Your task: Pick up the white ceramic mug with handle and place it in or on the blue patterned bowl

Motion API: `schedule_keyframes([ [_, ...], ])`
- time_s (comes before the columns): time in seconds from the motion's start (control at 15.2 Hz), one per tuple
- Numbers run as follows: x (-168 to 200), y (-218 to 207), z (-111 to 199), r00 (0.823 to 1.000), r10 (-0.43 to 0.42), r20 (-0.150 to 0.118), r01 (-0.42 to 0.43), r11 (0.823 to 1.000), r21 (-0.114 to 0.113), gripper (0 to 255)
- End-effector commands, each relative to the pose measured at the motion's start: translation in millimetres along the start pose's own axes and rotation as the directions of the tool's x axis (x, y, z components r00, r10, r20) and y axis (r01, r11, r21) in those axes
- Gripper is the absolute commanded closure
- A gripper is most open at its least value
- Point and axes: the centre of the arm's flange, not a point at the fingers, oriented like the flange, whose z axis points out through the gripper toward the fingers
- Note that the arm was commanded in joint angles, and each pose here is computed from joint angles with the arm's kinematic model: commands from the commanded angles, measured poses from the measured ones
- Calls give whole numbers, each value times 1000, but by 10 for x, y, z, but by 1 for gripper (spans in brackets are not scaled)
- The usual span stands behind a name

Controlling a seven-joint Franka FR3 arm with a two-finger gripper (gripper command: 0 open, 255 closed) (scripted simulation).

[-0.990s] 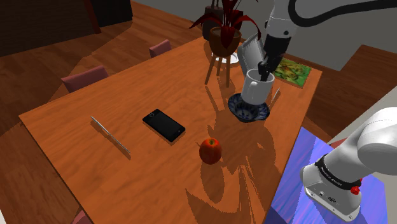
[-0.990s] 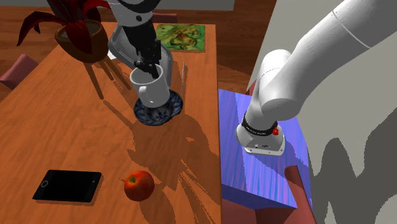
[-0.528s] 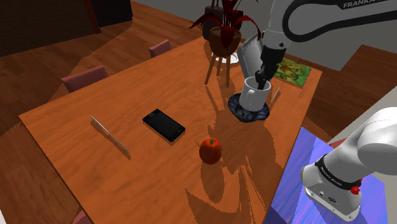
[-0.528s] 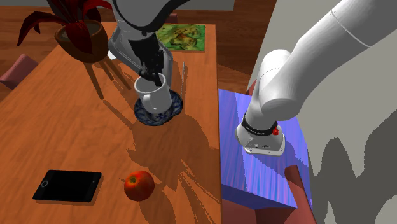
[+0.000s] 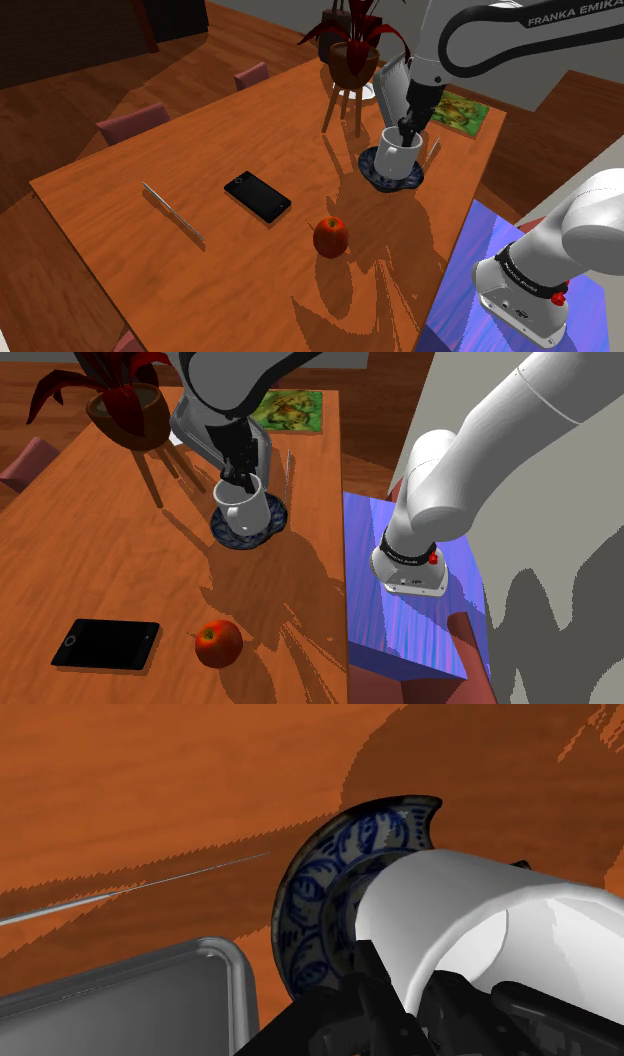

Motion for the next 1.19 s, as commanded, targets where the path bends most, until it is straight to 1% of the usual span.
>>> schedule_keyframes([
  [0.0,1,0,0,1000,0,0,0,1000,0,255],
  [0.07,1,0,0,1000,0,0,0,1000,0,255],
  [0.13,1,0,0,1000,0,0,0,1000,0,0],
  [0.46,1,0,0,1000,0,0,0,1000,0,0],
  [0.73,0,0,-500,1000,0,0,0,1000,0,0],
  [1.12,0,0,-500,1000,0,0,0,1000,0,0],
])
